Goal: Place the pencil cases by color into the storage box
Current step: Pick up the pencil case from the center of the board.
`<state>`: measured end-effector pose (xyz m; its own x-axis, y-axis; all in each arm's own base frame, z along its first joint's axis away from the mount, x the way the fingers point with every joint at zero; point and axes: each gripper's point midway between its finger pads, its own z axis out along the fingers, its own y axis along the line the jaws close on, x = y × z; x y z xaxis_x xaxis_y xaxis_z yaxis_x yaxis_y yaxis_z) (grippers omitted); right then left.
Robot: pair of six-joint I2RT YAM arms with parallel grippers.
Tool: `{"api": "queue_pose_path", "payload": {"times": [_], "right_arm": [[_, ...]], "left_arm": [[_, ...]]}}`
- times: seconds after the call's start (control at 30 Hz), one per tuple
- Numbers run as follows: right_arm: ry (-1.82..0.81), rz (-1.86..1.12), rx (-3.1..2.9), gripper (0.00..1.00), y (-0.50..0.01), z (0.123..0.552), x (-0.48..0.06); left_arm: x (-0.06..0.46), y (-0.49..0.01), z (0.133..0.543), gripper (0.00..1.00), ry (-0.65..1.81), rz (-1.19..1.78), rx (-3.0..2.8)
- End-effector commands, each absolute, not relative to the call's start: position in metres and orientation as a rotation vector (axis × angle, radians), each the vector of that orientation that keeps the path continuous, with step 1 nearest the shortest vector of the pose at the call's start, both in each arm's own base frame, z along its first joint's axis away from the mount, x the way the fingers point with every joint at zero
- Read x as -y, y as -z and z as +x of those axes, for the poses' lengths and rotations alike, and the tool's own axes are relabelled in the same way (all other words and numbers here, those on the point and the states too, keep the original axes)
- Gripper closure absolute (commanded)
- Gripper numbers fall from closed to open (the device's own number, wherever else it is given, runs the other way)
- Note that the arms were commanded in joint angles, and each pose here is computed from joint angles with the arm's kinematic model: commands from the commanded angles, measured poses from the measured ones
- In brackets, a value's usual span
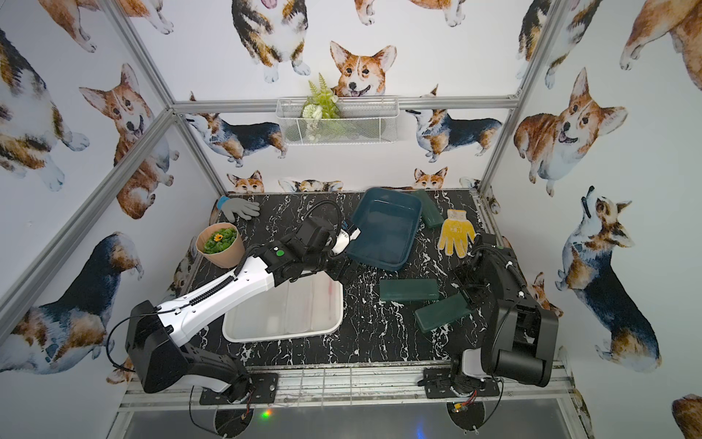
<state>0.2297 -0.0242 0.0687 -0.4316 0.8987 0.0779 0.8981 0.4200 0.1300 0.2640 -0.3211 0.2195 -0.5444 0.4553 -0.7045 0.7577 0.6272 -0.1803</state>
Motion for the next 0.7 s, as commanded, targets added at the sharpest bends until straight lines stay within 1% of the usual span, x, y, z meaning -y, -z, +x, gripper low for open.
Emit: {"api": "queue_pose_path", "payload": {"times": [0.0,0.2,0.4,0.67], "right_arm": [[-0.262,1.723,-2.633,0.14,-0.062,0.225,0.021],[-0.262,1.739,-2.648,0.14,-0.049,0.222,0.019],[-0.265,1.733,-2.666,0.14,-0.044,0.227,0.019],[-0.274,1.747,-2.678,0.14,-0.036,0.227,0.017]], "left_arm": [[0.319,-0.225,0.266,0.0,0.614,0.953,-2.191],[0.31,-0.231,0.271,0.0,0.544,0.932,-2.177],[0.305,-0.238,0.275,0.0,0.544,0.888,-2.168],[0.278,-0.248,0.3,0.0,0.624,0.659,-2.207]]}}
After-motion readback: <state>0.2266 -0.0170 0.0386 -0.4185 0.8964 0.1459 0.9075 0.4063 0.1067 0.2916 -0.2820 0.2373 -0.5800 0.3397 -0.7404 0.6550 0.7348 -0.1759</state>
